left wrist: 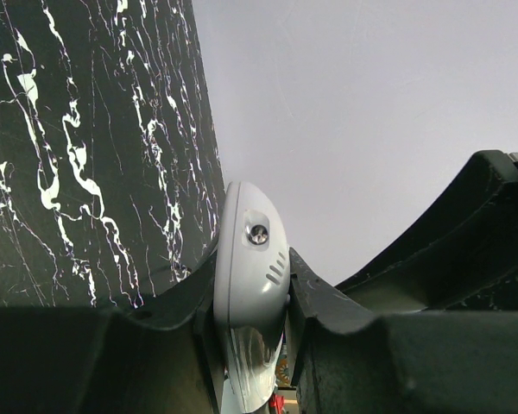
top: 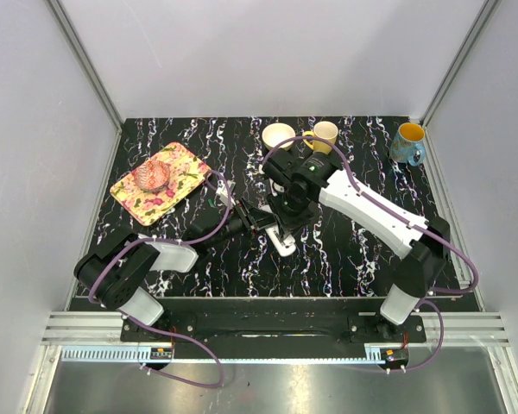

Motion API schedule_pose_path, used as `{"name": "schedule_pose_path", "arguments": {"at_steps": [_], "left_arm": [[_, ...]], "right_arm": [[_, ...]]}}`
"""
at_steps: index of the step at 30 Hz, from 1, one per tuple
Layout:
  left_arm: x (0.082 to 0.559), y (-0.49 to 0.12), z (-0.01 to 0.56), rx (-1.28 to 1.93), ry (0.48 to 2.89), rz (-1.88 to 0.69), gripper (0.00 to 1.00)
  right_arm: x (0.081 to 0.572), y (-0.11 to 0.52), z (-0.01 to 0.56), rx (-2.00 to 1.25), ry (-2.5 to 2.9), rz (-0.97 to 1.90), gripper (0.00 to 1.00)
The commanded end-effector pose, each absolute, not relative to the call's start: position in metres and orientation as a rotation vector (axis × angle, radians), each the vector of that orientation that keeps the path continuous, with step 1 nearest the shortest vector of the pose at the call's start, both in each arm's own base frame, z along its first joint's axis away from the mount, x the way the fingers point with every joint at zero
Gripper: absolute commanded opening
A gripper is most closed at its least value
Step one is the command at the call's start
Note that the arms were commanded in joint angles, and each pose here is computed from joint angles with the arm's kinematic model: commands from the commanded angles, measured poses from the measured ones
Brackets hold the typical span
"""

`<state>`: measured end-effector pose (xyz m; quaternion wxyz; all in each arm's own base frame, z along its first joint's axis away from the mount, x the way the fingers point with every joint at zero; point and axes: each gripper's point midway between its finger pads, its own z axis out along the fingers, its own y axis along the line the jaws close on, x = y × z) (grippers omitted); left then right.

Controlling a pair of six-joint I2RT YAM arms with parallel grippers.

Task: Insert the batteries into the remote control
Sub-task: Load the battery cover into the remote control.

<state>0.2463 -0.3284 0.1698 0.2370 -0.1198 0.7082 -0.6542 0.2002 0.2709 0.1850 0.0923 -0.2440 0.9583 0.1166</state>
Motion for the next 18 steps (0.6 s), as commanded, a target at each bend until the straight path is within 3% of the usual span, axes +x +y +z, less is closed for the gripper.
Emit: {"name": "schedule_pose_path", "arguments": {"at_steps": [1,18], "left_arm": [[0.246,-0.332,0.211,-0.254,1.790,-1.878,0.00],[0.244,-0.332,0.219,-0.228,1.773,-1.886,0.00]], "right_arm": [[0.197,0.266,0.205,-0.731,2.780,0.369,0.00],[0.192,0.277,0.198,-0.766,2.808,0.432,0.00]]}}
